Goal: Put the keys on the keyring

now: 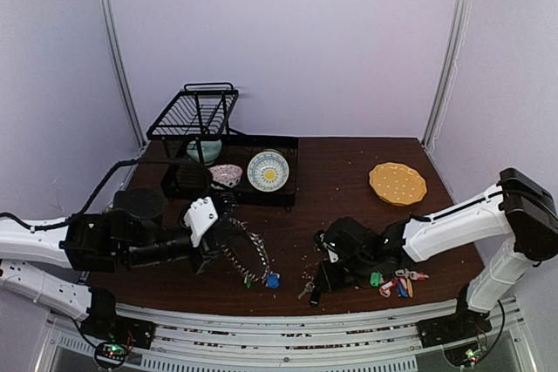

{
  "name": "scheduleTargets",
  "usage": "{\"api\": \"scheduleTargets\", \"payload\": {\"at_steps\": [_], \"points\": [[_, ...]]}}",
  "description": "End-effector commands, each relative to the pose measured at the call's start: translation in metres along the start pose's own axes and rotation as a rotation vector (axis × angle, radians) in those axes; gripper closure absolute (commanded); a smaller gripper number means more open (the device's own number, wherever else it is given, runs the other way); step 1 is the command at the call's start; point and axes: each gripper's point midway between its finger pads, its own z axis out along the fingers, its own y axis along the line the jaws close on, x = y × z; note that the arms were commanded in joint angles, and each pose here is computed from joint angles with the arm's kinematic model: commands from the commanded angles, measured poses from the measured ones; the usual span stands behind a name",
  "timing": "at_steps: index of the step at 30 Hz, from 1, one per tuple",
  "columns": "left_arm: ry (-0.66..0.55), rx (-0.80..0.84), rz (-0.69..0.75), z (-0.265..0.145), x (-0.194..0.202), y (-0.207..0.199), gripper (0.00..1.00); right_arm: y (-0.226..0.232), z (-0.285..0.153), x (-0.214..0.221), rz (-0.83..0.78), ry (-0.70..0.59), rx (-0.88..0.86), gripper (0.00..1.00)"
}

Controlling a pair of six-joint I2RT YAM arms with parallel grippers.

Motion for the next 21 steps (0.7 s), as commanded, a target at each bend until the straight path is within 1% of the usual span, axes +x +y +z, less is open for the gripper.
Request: {"api": "scheduleTargets", "payload": {"at_steps": [1, 3, 4, 7, 10, 13, 21], "points": [[-0.113, -0.020, -0.006, -0.012, -0.032, 0.009, 1.00, -0.007, -0.001, 0.012, 0.036, 0.019, 0.022, 0.89], [-0.118, -0.022, 0.000, -0.013, -0.031, 0.009, 1.00, -0.007, -0.002, 0.012, 0.034, 0.012, 0.023, 0.95], [-0.119, -0.021, 0.003, -0.012, -0.031, 0.009, 1.00, -0.007, -0.002, 0.011, 0.032, 0.005, 0.027, 1.00], [-0.122, -0.018, 0.017, -0.010, -0.029, 0.007, 1.00, -0.005, -0.007, 0.006, 0.015, -0.013, 0.026, 1.00], [-0.128, -0.009, 0.045, -0.005, -0.030, 0.004, 1.00, 0.001, -0.023, -0.004, -0.031, -0.045, 0.034, 1.00], [-0.148, 0.007, 0.082, -0.001, -0.038, 0.000, 1.00, 0.017, -0.051, -0.021, -0.118, -0.102, 0.004, 1.00], [-0.214, 0.039, 0.227, 0.002, -0.070, -0.006, 1.00, 0.105, -0.156, -0.074, -0.413, -0.342, -0.244, 1.00]]}}
